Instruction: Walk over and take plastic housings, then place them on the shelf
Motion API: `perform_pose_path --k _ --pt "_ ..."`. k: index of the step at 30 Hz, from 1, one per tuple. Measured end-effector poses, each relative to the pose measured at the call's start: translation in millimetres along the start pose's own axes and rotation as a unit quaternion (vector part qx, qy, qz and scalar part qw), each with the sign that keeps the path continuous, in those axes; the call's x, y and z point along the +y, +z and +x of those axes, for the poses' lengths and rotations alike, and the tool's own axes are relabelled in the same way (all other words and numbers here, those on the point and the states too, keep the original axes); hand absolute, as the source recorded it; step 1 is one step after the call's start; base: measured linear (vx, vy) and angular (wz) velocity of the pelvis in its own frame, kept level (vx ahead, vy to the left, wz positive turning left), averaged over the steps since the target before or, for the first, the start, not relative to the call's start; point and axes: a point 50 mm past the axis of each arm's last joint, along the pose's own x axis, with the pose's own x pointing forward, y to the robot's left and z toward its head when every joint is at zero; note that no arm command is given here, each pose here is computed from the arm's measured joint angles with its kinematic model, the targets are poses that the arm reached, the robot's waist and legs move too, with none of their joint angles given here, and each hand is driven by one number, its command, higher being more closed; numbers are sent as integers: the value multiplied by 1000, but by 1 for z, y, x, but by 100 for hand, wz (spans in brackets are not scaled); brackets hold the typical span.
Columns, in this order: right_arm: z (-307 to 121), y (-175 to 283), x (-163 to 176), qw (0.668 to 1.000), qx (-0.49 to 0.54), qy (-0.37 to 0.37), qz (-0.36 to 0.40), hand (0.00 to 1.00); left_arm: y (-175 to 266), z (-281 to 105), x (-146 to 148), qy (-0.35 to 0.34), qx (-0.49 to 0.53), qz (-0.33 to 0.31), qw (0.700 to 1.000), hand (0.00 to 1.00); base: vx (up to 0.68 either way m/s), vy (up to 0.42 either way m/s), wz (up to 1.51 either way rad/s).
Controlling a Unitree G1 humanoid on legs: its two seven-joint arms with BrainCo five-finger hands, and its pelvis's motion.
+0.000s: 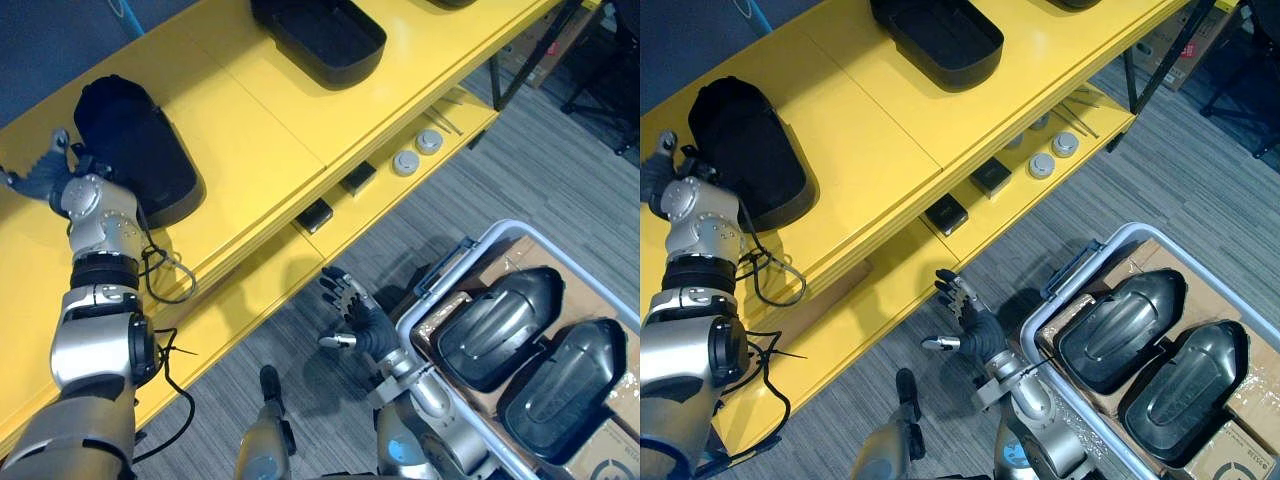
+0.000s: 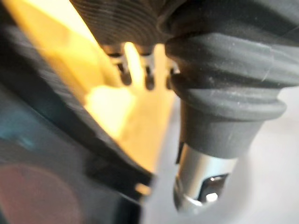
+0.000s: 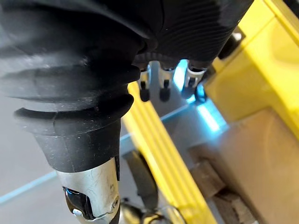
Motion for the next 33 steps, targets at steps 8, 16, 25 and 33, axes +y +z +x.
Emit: perform_pose_path --k 8,16,25,33 --pt "-2 10 -5 997 -47 -13 -58 0 24 -53 54 -169 -172 -14 970 0 41 -15 13" --pt "14 39 -35 985 -99 -59 -127 0 -29 -126 182 -212 -6 89 973 0 6 -9 35" --pt "63 60 -54 970 -120 -55 -204 0 -81 -166 270 -234 234 186 925 0 -68 -8 27" --pt "97 49 -68 963 -58 -39 -262 0 -154 -222 352 -247 433 342 796 0 18 -17 9"
